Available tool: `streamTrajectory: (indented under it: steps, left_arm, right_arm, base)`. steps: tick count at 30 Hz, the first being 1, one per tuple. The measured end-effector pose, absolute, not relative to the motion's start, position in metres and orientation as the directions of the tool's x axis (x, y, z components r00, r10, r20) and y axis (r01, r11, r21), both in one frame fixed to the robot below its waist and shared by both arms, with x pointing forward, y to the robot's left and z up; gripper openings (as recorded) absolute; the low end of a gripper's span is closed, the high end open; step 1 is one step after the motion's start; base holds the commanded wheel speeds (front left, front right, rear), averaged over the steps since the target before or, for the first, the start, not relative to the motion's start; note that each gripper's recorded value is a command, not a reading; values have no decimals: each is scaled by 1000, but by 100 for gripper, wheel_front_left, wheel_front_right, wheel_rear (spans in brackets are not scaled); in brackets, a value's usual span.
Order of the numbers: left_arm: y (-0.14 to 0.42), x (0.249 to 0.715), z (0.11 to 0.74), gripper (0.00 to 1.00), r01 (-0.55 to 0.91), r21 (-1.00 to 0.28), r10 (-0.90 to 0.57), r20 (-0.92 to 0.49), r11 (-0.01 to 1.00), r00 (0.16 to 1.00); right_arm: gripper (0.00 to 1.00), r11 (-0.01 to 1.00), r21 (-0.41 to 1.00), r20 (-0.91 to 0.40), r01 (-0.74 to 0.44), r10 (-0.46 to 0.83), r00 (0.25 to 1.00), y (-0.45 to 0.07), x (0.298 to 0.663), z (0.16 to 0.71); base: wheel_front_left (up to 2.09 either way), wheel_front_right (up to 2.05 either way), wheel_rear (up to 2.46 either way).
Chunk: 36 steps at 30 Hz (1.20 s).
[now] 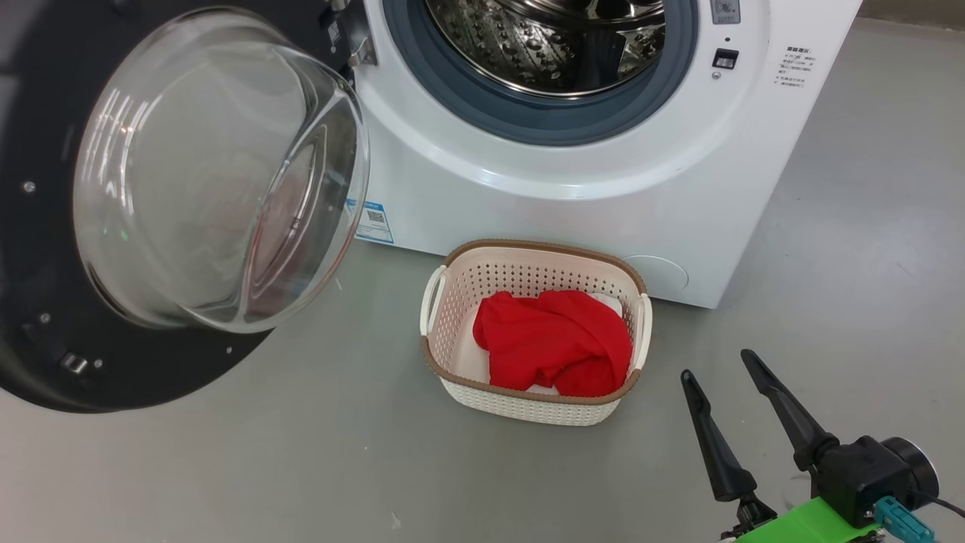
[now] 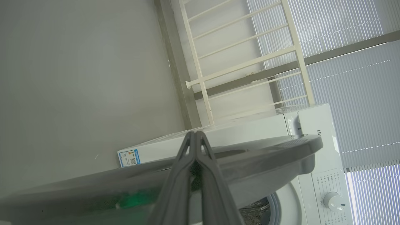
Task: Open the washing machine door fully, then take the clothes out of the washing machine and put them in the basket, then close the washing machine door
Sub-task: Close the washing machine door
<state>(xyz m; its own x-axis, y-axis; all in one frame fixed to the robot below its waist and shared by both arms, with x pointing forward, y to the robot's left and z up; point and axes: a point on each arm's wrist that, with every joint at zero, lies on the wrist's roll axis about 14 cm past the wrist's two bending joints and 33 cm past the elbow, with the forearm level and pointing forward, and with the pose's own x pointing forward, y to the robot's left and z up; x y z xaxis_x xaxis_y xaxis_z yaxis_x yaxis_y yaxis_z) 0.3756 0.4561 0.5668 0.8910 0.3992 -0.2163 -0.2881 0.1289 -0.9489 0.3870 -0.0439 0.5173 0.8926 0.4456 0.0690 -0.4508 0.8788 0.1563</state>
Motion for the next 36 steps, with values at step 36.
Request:
streamTrajectory:
  steps: [36]
  left_arm:
    - [341,401,590,0,-46,-994,78,-38,104,996]
  right_arm:
    - [100,887,180,83,-425,417,905,-52,384,515]
  base:
    - [0,0,0]
